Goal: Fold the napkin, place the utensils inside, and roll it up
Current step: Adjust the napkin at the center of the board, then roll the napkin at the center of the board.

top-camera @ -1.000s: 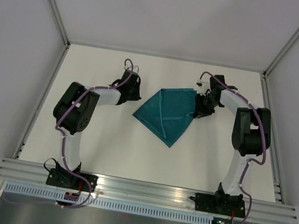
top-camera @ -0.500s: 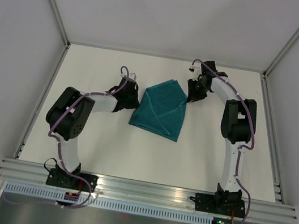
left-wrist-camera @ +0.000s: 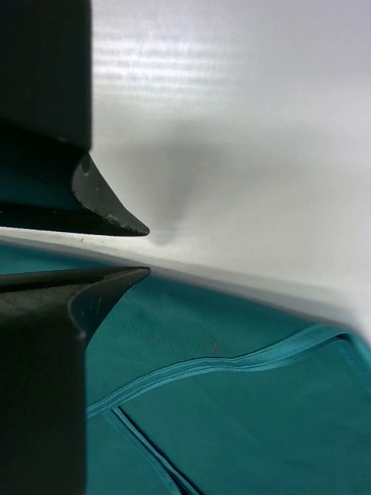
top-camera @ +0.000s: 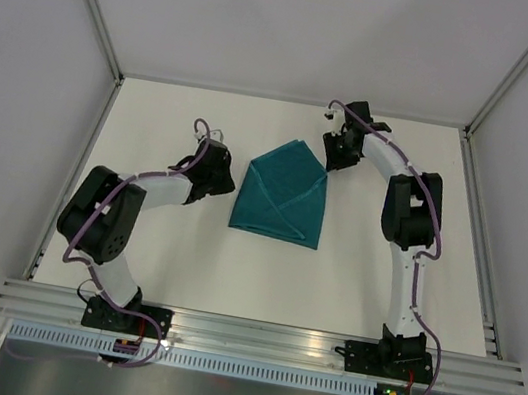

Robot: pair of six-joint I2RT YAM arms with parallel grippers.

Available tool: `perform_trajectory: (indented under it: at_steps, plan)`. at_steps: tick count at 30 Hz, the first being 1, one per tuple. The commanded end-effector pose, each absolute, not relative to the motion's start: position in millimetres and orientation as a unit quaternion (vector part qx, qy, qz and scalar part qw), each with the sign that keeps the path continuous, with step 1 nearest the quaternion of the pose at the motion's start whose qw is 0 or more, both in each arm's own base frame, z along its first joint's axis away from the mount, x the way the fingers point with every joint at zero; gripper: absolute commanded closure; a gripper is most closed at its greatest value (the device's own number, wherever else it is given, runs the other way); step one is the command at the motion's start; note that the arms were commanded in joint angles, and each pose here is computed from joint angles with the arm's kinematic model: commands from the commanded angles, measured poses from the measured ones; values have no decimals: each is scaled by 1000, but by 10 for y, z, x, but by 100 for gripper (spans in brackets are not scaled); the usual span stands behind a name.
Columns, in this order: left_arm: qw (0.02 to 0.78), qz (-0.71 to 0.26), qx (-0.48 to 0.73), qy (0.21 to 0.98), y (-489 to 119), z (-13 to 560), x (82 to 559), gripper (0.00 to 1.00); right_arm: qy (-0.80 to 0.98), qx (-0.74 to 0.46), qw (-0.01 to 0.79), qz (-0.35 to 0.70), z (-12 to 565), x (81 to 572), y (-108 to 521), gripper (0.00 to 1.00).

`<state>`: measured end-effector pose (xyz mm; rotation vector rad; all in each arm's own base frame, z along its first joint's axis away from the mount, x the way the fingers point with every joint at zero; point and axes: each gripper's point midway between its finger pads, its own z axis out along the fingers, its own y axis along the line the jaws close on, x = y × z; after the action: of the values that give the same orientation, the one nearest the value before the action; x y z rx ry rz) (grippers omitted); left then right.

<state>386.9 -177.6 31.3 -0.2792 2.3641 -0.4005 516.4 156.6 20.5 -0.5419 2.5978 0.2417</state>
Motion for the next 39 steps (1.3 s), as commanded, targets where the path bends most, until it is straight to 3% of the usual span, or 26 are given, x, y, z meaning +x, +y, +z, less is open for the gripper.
perform_trajectory:
  at_steps: [1,9,14,20,25,39]
  plan:
    - [411,-142,-121,892,-1527,788,4037,72,933,-211,288,33,584,5325,1378,58]
    - [483,-154,-99,856,-1335,1646,4135,67,878,-281,387,14,1543,5315,1354,56]
    - [519,-185,-86,830,-1358,2162,4095,65,819,-408,398,67,1816,4653,1699,51]
    - [548,-216,-77,804,-1353,2672,3992,64,745,-541,376,101,1454,3633,2220,47]
    - [565,-217,-70,793,-1318,2909,3892,63,695,-618,354,99,1162,3213,2530,47]
    - [566,-209,-64,795,-1264,2975,3825,61,651,-696,288,86,543,2638,2981,40]
